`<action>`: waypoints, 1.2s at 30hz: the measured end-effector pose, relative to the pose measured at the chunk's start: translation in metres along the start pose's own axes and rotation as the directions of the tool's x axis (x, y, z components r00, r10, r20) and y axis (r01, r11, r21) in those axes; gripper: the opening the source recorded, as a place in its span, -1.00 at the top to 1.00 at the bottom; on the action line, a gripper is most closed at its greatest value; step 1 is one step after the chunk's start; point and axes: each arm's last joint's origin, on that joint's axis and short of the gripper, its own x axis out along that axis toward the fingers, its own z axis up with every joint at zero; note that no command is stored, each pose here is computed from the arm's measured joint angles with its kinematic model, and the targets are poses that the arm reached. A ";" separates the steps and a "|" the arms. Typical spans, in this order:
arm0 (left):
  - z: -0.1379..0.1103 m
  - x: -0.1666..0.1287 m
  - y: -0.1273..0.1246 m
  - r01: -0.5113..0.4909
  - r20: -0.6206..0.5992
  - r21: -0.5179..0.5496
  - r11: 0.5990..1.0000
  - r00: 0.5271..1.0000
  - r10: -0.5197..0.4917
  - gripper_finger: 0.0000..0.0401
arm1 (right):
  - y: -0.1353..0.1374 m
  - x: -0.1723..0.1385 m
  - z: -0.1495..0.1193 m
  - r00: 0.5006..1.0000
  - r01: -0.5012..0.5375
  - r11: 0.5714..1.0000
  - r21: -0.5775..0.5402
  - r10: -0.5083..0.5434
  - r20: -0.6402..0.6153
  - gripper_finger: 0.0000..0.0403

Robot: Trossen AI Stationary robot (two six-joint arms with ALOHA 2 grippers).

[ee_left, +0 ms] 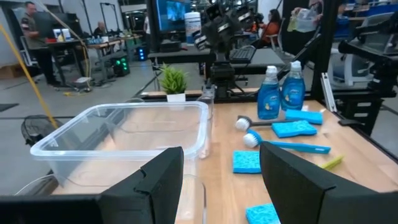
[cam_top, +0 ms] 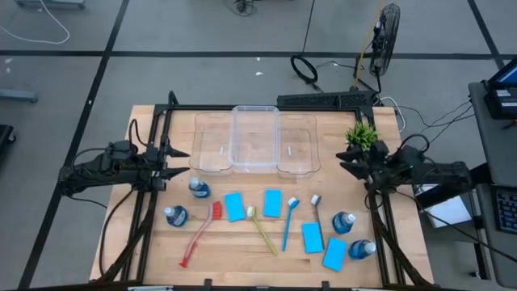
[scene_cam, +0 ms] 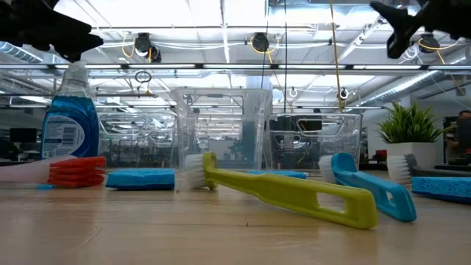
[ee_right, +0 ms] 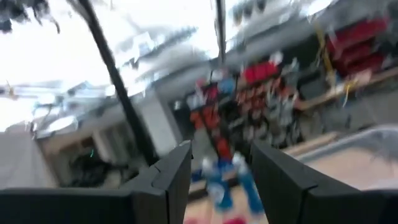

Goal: Pick & Place Kitchen Sink Supplies
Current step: Put the blue dishwashing liquid into the right transparent bin

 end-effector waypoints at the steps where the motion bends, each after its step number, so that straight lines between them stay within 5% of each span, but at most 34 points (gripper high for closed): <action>1: 0.000 0.000 0.000 0.000 0.000 -0.006 1.000 1.000 0.000 -0.07 | 0.004 0.002 0.006 0.999 0.003 1.000 0.005 -0.003 -0.050 0.25; 6: 0.000 0.000 0.000 0.000 0.000 -0.008 1.000 1.000 0.000 -0.07 | 0.022 0.014 0.033 0.936 0.060 0.998 0.006 -0.055 -0.349 0.25; 12: 0.000 0.000 0.000 0.000 0.000 -0.011 1.000 1.000 0.000 -0.07 | 0.037 0.020 0.049 0.699 0.174 0.984 0.034 -0.100 -0.708 0.25; 16: 0.000 0.000 0.000 0.000 0.000 -0.011 1.000 1.000 0.000 -0.07 | 0.044 0.023 0.053 0.558 0.242 0.961 0.133 -0.026 -0.829 0.25; 20: 0.000 0.000 0.000 0.000 0.000 -0.011 1.000 1.000 0.000 -0.07 | 0.049 0.024 0.049 0.442 0.334 0.904 0.266 0.099 -0.891 0.25; 25: 0.000 0.000 0.000 0.000 0.000 -0.011 1.000 1.000 0.000 -0.07 | 0.049 0.014 0.041 0.274 0.529 0.796 0.295 0.169 -0.947 0.25; 29: 0.000 0.000 0.000 -0.001 0.000 -0.011 1.000 1.000 0.001 -0.07 | 0.049 0.007 0.039 0.207 0.634 0.723 0.275 0.184 -0.961 0.25; 36: 0.000 0.000 0.000 0.000 0.000 -0.011 1.000 1.000 0.000 -0.07 | 0.047 0.006 0.039 0.211 0.731 0.640 0.237 0.118 -0.970 0.25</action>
